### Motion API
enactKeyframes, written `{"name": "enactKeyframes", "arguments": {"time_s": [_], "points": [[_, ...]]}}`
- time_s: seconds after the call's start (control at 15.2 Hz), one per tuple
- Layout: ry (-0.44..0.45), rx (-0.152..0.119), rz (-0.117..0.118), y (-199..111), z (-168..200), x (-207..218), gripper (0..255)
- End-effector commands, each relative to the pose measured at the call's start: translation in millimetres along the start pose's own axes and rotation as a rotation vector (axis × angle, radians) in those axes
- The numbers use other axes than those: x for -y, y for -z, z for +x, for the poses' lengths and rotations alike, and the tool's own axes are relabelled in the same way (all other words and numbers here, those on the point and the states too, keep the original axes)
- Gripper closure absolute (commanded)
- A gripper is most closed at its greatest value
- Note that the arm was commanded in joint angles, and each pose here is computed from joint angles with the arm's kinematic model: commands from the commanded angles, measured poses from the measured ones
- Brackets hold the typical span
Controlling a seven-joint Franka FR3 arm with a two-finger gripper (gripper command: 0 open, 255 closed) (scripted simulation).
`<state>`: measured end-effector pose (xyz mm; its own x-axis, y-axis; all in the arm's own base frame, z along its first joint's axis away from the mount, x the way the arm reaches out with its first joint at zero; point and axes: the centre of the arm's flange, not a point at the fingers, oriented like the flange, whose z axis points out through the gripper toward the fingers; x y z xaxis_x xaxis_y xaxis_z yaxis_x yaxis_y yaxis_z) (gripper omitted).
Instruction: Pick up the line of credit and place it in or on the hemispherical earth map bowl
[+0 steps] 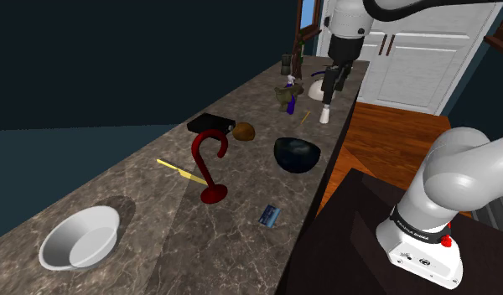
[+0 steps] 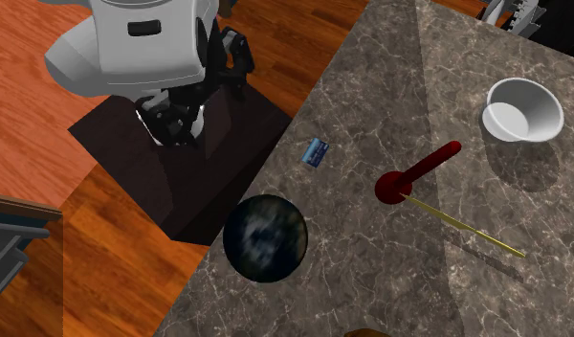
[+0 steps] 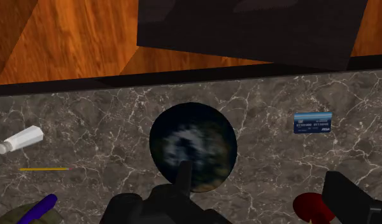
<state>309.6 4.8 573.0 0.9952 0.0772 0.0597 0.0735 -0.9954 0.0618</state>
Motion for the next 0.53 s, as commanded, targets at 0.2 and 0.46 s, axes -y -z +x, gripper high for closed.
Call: {"name": "enactKeyframes", "arguments": {"time_s": [0.2, 0.46], "points": [[-0.130, 0.053, 0.040, -36, 8, 10, 0], [-0.303, 0.125, 0.094, -84, 19, 25, 0]]}}
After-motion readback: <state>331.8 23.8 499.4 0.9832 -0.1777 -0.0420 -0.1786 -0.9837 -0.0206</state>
